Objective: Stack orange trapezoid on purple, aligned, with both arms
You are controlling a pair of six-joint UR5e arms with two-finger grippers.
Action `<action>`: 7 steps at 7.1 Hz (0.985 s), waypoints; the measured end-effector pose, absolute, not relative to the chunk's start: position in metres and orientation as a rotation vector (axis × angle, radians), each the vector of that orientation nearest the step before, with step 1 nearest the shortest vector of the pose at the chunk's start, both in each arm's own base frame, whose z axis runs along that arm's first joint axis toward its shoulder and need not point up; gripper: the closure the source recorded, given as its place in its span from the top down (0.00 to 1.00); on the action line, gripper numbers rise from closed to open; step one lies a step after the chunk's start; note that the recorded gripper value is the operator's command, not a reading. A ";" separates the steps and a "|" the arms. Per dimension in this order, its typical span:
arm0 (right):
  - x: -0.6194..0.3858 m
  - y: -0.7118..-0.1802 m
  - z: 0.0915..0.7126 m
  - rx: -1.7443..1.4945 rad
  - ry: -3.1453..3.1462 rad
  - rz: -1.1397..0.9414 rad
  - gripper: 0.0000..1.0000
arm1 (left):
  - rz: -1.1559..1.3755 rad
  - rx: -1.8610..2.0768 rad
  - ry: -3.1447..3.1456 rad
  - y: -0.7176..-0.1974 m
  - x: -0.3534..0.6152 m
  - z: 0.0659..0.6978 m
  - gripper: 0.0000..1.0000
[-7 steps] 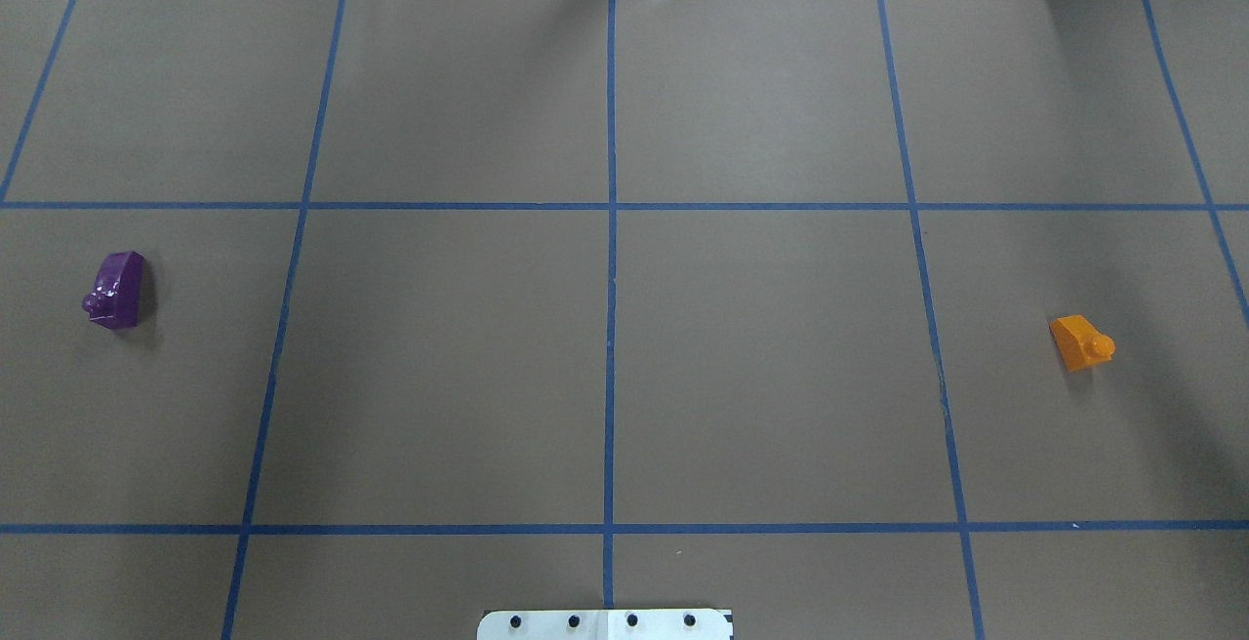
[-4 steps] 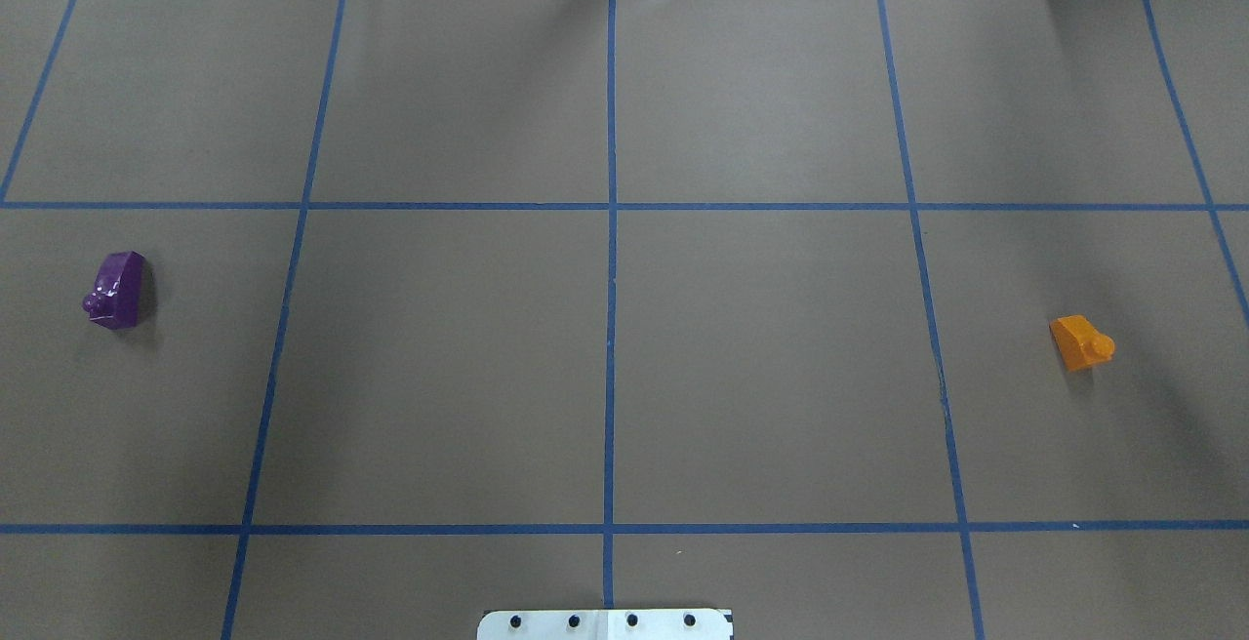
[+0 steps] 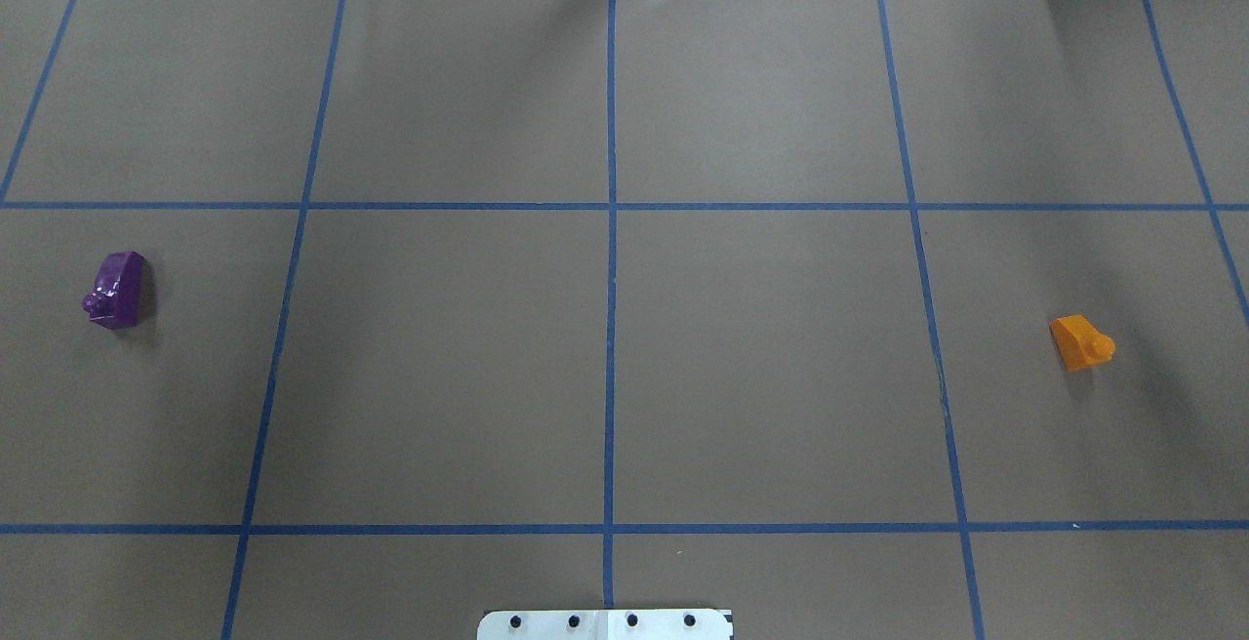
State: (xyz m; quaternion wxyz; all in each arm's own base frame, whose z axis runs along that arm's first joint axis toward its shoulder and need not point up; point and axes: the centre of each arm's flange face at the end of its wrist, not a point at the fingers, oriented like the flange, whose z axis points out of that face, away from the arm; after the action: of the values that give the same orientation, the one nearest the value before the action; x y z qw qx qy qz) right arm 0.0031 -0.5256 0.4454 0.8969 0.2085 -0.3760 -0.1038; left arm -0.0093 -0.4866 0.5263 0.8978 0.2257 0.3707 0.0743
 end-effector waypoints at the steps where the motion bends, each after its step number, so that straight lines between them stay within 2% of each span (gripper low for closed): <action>1: -0.008 -0.527 0.447 0.437 -0.793 -0.215 1.00 | 0.151 0.421 0.802 -0.489 0.029 0.529 1.00; 5: -0.038 -0.527 0.443 0.418 -0.818 -0.221 1.00 | -0.108 0.316 0.782 -0.480 0.170 0.549 1.00; 7: -0.038 -0.526 0.444 0.416 -0.818 -0.221 1.00 | -0.123 0.301 0.760 -0.466 0.210 0.560 1.00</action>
State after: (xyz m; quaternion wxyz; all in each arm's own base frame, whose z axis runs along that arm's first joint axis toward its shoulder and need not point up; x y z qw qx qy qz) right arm -0.0383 -0.5260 0.4443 0.8907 0.2002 -0.3939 -0.1066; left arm 0.2096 -0.4664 0.5598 0.9159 0.1460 0.3691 -0.0596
